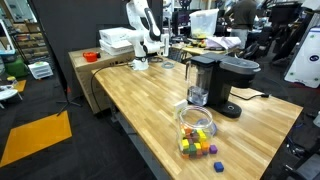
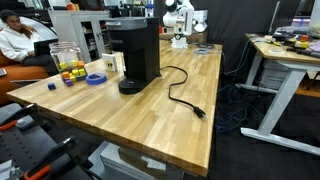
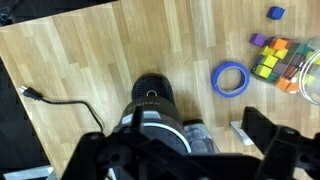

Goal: Move the blue masking tape forward

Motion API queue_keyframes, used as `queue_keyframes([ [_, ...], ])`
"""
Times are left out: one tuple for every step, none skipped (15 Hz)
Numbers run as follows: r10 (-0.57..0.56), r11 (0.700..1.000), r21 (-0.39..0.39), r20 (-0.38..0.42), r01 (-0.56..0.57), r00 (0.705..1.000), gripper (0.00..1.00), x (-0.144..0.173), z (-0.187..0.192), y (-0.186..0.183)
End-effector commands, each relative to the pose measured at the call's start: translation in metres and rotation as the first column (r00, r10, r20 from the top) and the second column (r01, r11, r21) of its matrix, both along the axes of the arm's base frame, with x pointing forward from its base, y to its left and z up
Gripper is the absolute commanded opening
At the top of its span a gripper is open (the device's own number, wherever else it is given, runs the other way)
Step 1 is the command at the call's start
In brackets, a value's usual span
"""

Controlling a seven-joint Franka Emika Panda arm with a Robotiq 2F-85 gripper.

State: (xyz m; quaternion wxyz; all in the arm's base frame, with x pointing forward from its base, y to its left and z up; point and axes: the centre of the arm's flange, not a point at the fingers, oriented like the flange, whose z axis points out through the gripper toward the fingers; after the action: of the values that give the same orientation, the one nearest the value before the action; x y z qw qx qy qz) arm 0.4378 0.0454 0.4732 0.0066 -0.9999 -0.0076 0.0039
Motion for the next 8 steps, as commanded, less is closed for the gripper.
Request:
queue_keyframes([
  [-0.031,0.998,0.046,-0.014,0.031,0.999,1.0,0.001,-0.002,0.014],
  [-0.046,0.997,0.059,-0.022,0.047,0.999,1.0,0.003,-0.002,0.02],
  [-0.067,0.996,0.064,-0.023,0.068,0.997,1.0,0.006,-0.001,0.028],
  [-0.086,0.994,0.067,-0.023,0.087,0.996,1.0,0.008,-0.001,0.035],
  [-0.112,0.992,0.055,-0.018,0.113,0.993,1.0,0.011,-0.001,0.042],
  [-0.134,0.99,0.04,-0.009,0.134,0.991,1.0,0.015,-0.002,0.048],
  [-0.157,0.987,0.026,0.0,0.157,0.988,1.0,0.02,-0.003,0.053],
  [-0.184,0.983,0.014,0.01,0.184,0.983,1.0,0.026,-0.005,0.058],
])
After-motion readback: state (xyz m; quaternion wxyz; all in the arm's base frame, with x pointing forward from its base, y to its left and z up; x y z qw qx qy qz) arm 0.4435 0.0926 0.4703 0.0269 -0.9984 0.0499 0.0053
